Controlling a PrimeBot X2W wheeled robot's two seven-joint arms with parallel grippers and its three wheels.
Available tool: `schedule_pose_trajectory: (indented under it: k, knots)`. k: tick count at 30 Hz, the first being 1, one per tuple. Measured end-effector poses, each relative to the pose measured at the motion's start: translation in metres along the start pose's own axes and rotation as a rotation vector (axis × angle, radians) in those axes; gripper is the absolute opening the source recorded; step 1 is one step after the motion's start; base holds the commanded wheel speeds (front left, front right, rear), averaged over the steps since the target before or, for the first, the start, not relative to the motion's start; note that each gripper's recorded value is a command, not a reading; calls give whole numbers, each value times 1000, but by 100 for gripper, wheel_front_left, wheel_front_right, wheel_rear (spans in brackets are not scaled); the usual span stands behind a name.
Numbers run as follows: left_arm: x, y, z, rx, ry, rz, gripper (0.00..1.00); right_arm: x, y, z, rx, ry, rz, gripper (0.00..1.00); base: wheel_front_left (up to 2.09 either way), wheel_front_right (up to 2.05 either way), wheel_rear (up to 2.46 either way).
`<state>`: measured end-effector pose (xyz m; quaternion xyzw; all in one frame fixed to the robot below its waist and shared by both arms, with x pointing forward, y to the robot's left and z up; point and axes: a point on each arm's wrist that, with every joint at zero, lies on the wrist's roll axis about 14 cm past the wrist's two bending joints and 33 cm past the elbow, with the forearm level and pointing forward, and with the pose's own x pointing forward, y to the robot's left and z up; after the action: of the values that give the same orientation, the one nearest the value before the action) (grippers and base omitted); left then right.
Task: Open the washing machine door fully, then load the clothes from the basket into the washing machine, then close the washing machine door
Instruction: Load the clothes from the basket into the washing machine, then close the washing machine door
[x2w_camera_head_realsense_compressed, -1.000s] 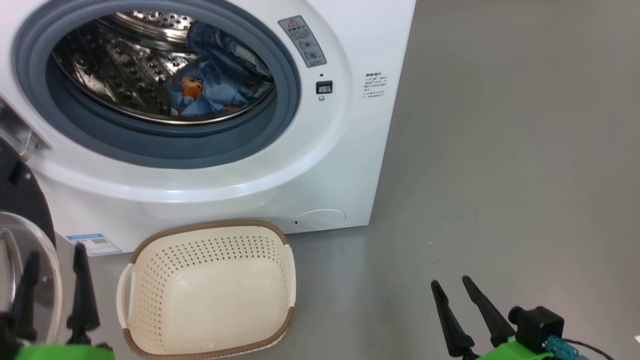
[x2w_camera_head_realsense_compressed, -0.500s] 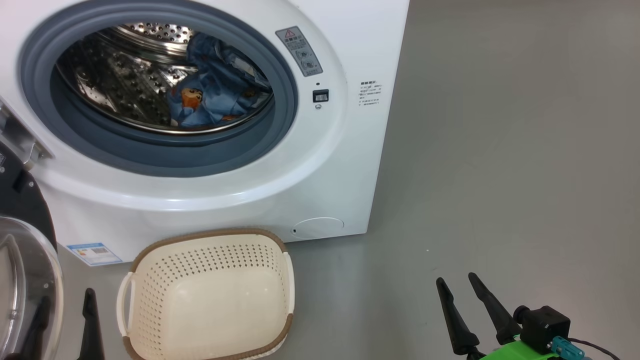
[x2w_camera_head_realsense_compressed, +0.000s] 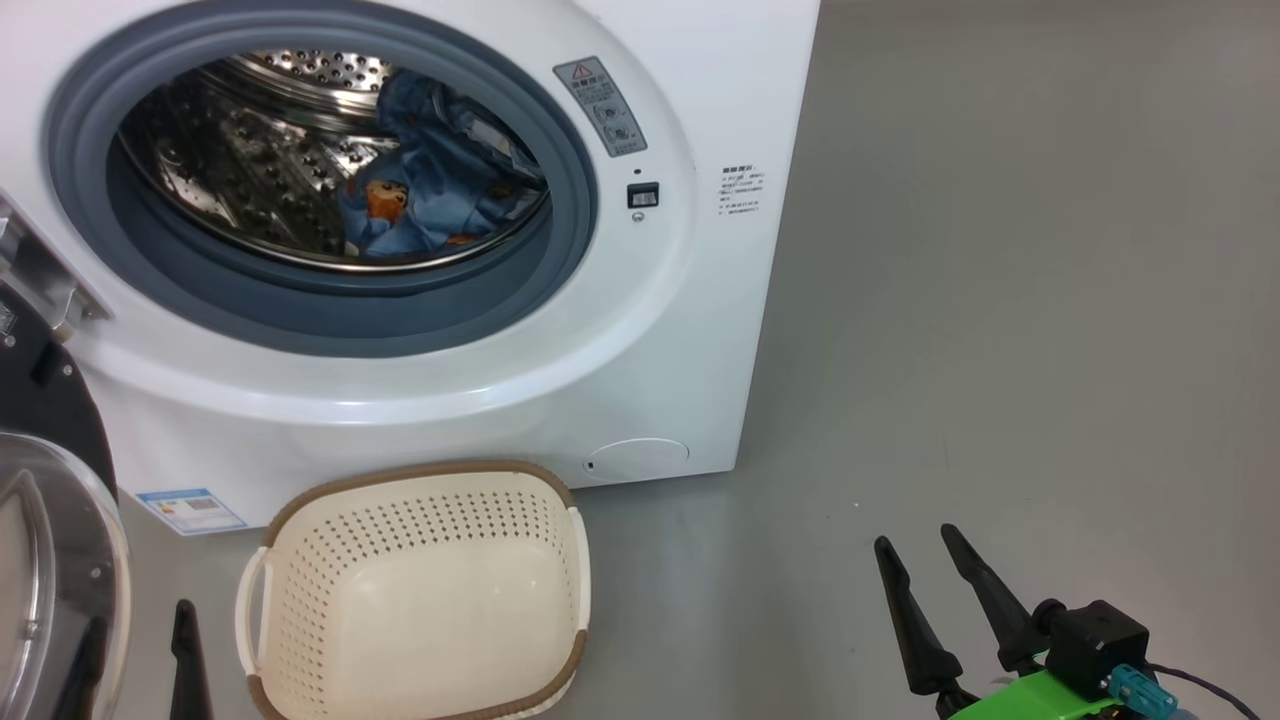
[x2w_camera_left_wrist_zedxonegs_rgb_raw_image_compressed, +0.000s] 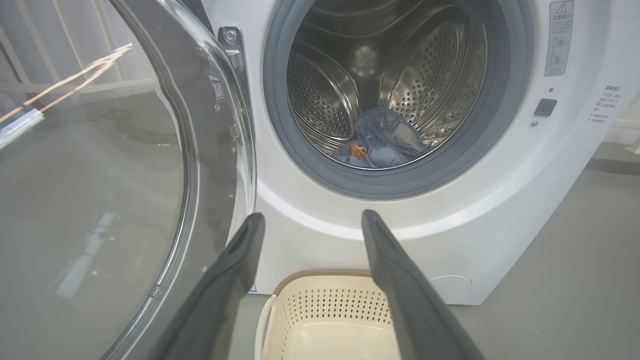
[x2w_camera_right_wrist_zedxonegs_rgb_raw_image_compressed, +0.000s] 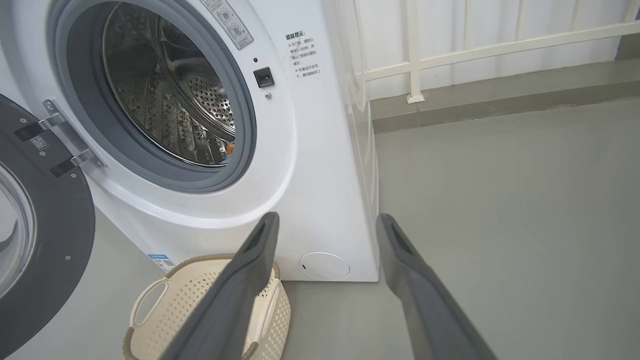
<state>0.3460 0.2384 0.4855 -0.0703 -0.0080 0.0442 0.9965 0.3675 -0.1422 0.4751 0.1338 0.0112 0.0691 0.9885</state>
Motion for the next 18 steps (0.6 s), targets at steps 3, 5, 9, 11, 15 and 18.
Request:
schedule_pose_trajectory:
  k: [3,5,9,11,15,18]
  knots:
    - [-2,0,-2,5,6,4,100,0,1,3,-6,-9,3,100,0,0,0]
    - [-3,0,-4,0,11,2,100,0,1,5,-9,-14,4,100,0,0,0]
    - [-4,-2,-3,-9,8,-2,100,-1,1,7,-14,-21,5,100,0,0,0]
    - [-4,-3,-3,-11,6,-7,100,-1,1,8,-14,-24,6,100,0,0,0]
    - [-5,-5,-2,1,4,-15,100,-2,3,10,-20,-29,9,100,0,0,0]
    - [-7,-5,-1,4,0,-16,100,-3,4,10,-33,-28,13,100,0,0,0]
